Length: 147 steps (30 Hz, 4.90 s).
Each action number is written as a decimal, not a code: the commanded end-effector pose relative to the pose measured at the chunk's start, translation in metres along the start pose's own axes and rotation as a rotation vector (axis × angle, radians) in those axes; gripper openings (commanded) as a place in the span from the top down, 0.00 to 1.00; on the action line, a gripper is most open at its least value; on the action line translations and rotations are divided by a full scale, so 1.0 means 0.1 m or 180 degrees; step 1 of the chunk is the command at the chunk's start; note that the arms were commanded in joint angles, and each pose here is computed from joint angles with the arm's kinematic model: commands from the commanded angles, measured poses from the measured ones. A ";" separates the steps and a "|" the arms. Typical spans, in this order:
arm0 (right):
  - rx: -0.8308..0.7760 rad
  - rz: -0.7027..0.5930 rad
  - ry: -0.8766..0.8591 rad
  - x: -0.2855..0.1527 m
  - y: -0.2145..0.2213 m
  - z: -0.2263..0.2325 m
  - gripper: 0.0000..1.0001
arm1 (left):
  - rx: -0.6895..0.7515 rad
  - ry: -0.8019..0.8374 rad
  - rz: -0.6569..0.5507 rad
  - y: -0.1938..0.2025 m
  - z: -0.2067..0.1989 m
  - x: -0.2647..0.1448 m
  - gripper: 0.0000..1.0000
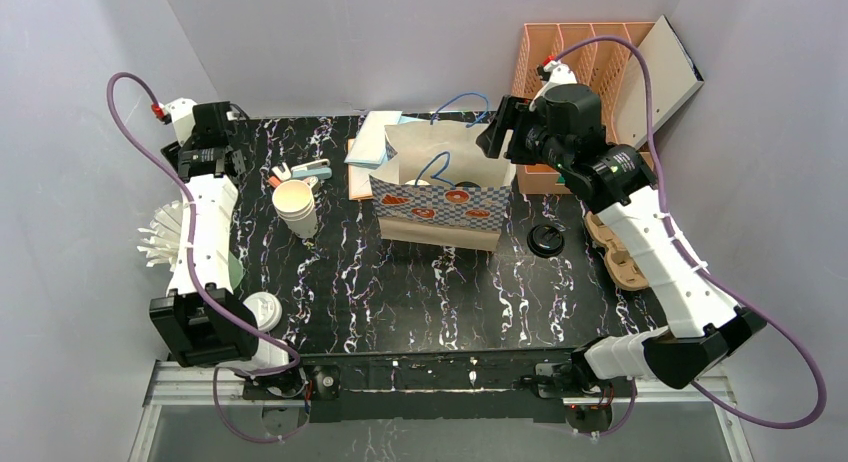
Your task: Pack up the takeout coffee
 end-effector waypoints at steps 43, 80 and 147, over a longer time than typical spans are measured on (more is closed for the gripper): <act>-0.0222 -0.0148 -0.0135 0.24 0.02 -0.03 0.27 | -0.0104 -0.0220 0.0259 0.52 0.25 0.15 0.50; -0.0283 -0.0397 -0.0156 -0.01 -0.06 -0.05 0.30 | -0.0570 -0.0085 -0.0430 -0.30 0.78 -0.62 1.00; -0.0402 -0.1044 -0.0140 -0.43 -0.26 -0.15 0.30 | -0.0585 0.5760 -0.0494 -0.54 -2.16 -3.25 1.00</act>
Point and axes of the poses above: each gripper's point midway between its finger pads, its own x axis out along the fingers, its own z axis along the line the jaws close on, y = z × x, the point moved 5 cm from there along -x, back along the fingers, and after that the axes turned 9 degrees about x, right-handed, at the moved point
